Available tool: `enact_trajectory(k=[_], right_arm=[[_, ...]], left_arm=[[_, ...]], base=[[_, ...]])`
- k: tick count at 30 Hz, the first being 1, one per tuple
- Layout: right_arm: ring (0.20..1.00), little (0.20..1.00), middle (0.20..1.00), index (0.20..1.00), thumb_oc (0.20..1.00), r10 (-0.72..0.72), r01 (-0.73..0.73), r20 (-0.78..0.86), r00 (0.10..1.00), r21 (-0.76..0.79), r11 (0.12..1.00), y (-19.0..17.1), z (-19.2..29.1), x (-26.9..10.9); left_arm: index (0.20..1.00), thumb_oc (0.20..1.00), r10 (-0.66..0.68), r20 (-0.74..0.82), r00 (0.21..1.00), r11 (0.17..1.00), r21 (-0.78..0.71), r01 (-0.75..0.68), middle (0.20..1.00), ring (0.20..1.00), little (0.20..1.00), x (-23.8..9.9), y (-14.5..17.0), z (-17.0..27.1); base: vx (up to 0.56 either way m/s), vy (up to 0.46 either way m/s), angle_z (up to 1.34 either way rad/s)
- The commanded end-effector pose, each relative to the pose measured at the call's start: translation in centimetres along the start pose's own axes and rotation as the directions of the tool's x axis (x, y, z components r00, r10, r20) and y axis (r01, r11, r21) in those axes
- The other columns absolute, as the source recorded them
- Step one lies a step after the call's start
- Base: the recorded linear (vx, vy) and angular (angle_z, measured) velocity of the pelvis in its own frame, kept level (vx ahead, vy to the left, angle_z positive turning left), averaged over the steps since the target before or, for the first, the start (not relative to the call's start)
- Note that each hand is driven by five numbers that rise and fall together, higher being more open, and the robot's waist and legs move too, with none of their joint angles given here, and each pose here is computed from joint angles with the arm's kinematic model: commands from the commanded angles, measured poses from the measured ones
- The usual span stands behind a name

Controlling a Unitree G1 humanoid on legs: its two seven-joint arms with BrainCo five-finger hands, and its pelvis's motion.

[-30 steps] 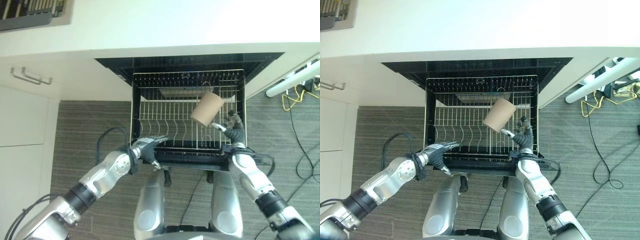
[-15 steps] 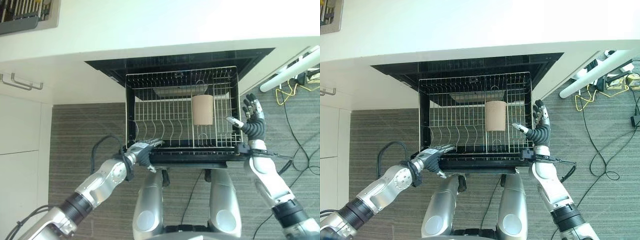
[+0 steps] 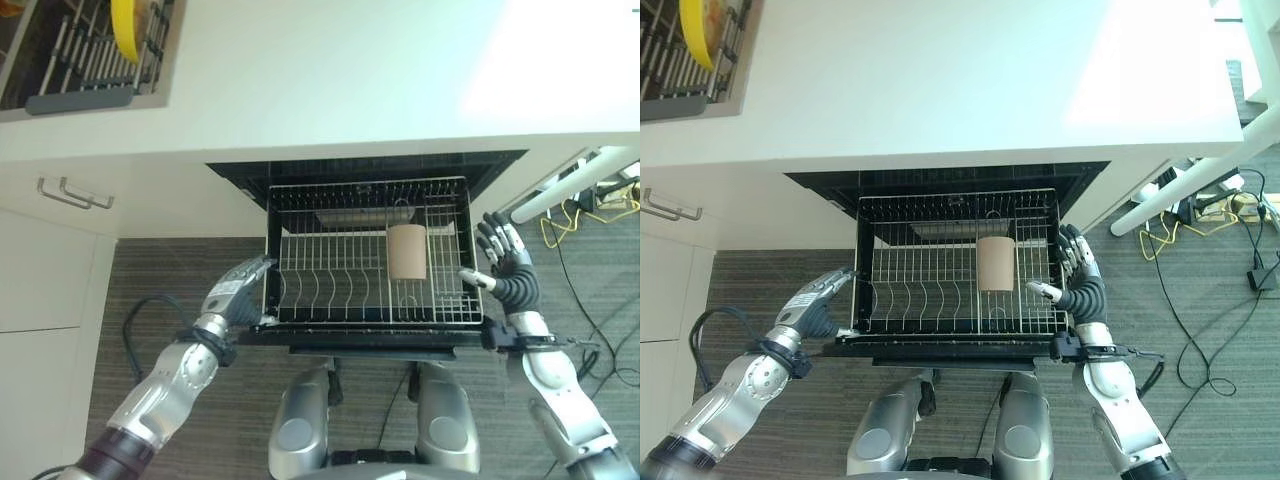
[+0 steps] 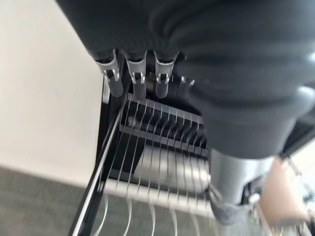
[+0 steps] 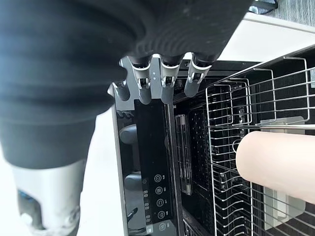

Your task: Place the dishes in the dishwasher.

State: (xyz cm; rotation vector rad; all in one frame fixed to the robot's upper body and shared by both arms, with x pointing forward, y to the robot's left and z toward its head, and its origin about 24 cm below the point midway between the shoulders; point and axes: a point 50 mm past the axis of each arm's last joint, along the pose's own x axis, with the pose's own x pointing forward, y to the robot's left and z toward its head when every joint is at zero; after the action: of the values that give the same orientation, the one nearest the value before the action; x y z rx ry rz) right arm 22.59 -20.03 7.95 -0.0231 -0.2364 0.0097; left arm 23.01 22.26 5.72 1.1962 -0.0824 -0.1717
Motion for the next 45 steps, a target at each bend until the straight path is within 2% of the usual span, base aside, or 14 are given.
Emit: enact_trajectory(k=[1,6,9,11,12,15,16,21,26,30,33,36,41,45], right_arm=[[1.0,1.0,1.0,1.0,1.0,0.033,-0.039,0.109,0.993,0.056,0.998,0.5,2.1,0.4],[1.0,1.0,1.0,1.0,1.0,0.026,-0.03,0.058,0.998,0.067,0.997,0.2,1.6,-0.4],[1.0,1.0,1.0,1.0,1.0,0.026,-0.034,0.078,0.997,0.094,0.995,0.0,1.8,-0.7],[1.0,1.0,1.0,1.0,1.0,0.041,-0.056,0.116,0.992,0.137,0.989,0.2,2.3,-0.7],[1.0,1.0,1.0,1.0,1.0,0.057,-0.084,0.173,0.983,0.149,0.985,0.6,2.9,-0.5],[1.0,1.0,1.0,1.0,1.0,0.086,-0.12,0.218,0.972,0.149,0.981,0.9,3.5,-0.3],[1.0,1.0,1.0,1.0,1.0,0.118,-0.156,0.263,0.958,0.129,0.979,1.2,4.1,-0.3],[1.0,1.0,1.0,1.0,1.0,0.177,-0.226,0.382,0.907,0.087,0.97,2.3,5.7,0.0],[1.0,1.0,1.0,1.0,1.0,0.149,-0.226,0.493,0.857,0.099,0.969,3.3,7.4,0.4],[1.0,1.0,1.0,1.0,1.0,0.114,-0.203,0.503,0.857,0.126,0.971,3.2,7.7,0.6],[1.0,1.0,1.0,1.0,1.0,0.115,-0.197,0.493,0.863,0.118,0.973,2.6,7.8,0.5],[1.0,1.0,1.0,1.0,1.0,0.144,-0.239,0.5,0.854,0.129,0.962,2.6,7.7,0.6],[1.0,1.0,1.0,1.0,1.0,0.151,-0.26,0.507,0.849,0.151,0.954,2.9,7.3,1.0],[1.0,1.0,1.0,1.0,1.0,0.17,-0.269,0.505,0.846,0.13,0.954,2.4,7.3,1.1]], left_arm=[[1.0,1.0,0.142,0.116,0.983,0.988,0.043,-0.148,1.0,1.0,1.0,-0.4,2.6,1.0],[1.0,1.0,0.257,0.105,0.961,0.966,-0.034,-0.255,1.0,1.0,1.0,-1.7,3.7,0.8],[1.0,1.0,0.385,0.098,0.918,0.905,-0.236,-0.354,1.0,1.0,1.0,-2.5,4.7,0.9],[1.0,1.0,0.487,0.066,0.871,0.793,-0.452,-0.409,1.0,1.0,1.0,-2.9,5.2,1.2],[1.0,1.0,0.622,0.068,0.78,0.658,-0.586,-0.473,1.0,1.0,1.0,-3.3,6.0,1.8],[1.0,1.0,0.701,0.078,0.709,0.558,-0.679,-0.477,1.0,1.0,1.0,-3.6,6.6,2.5],[1.0,1.0,0.754,0.072,0.653,0.466,-0.759,-0.454,1.0,1.0,1.0,-4.0,7.1,2.9],[1.0,1.0,0.84,0.038,0.541,0.28,-0.885,-0.373,1.0,1.0,1.0,-4.2,7.6,3.5],[1.0,1.0,0.869,0.015,0.495,0.183,-0.939,-0.291,1.0,1.0,1.0,-4.0,7.9,3.9],[1.0,1.0,0.852,0.002,0.523,0.179,-0.941,-0.288,1.0,1.0,1.0,-3.7,7.9,3.6],[1.0,1.0,0.774,0.093,0.626,0.294,-0.928,-0.226,1.0,1.0,1.0,-3.3,7.6,3.5],[1.0,1.0,0.737,0.143,0.66,0.356,-0.913,-0.2,1.0,1.0,1.0,-3.0,7.5,3.4],[1.0,1.0,0.682,0.228,0.694,0.466,-0.868,-0.173,1.0,1.0,1.0,-2.5,7.7,3.6],[1.0,1.0,0.667,0.272,0.693,0.504,-0.85,-0.152,1.0,1.0,1.0,-2.3,8.0,4.1]], base=[[0.05,0.001,0.11],[0.07,0.012,0.03],[0.04,-0.008,0.01],[0.01,-0.049,0.11],[-0.02,-0.059,0.12],[-0.02,-0.06,0.03],[-0.03,-0.064,0.01],[-0.01,-0.017,0.08],[0.03,0.041,0.04],[0.05,0.092,0.01],[0.02,0.2,0.04],[-0.04,0.155,0.08],[-0.06,0.042,-0.02],[-0.02,-0.047,-0.28]])
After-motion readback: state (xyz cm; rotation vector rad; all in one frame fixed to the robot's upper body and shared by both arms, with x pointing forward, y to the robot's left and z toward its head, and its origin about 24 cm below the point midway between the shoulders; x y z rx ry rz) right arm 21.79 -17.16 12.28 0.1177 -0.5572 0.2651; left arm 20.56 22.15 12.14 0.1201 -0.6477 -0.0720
